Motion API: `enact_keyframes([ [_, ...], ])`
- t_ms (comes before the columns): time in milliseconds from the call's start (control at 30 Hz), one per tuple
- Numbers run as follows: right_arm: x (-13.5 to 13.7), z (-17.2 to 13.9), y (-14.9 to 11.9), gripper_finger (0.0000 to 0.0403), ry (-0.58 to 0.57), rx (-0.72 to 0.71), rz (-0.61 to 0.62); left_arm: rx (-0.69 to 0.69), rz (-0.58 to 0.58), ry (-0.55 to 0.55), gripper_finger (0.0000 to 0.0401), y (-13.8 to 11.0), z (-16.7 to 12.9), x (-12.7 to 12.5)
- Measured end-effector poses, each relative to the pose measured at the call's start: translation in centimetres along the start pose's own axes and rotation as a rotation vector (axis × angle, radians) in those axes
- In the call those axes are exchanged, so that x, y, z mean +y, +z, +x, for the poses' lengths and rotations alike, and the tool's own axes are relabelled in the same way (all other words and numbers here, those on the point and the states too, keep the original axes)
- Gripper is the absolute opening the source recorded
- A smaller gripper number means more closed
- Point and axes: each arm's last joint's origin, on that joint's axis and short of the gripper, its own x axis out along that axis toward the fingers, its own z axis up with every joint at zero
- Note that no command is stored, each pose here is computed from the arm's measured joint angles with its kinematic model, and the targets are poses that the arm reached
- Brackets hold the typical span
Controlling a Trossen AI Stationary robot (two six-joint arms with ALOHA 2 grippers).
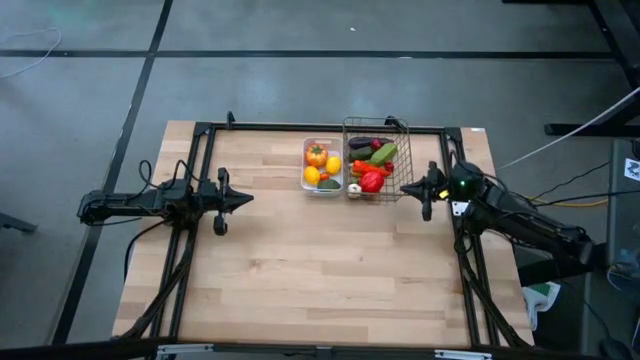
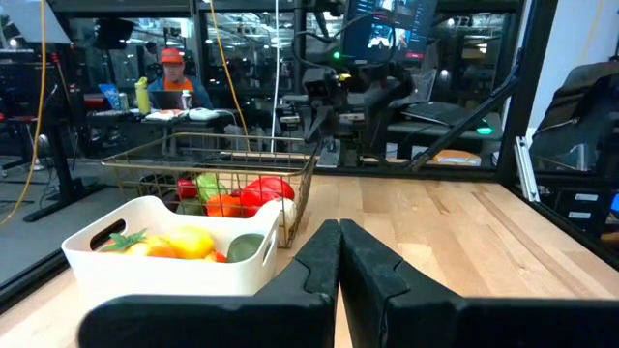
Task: Sort produce into baskets
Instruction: Return to Home Position
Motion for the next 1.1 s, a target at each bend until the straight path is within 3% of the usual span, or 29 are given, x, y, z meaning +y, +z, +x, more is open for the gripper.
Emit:
enact_keyframes([
  [533,0.6,-1.6,-0.1,0.0002,-0.001,-0.168,-0.034,0.000,0.000,0.000,0.0005,0.0,0.0,0.0],
  [900,0.7,-1.9,0.0,0.0002,-0.002,-0.199,-0.058,0.000,0.000,0.000,0.0005,0.0,0.0,0.0],
  [1100,0.7,-1.3,-0.4,0.0003,0.056,-0.264,-0.092,-0.001,0.000,0.000,0.0005,0.0,0.0,0.0],
])
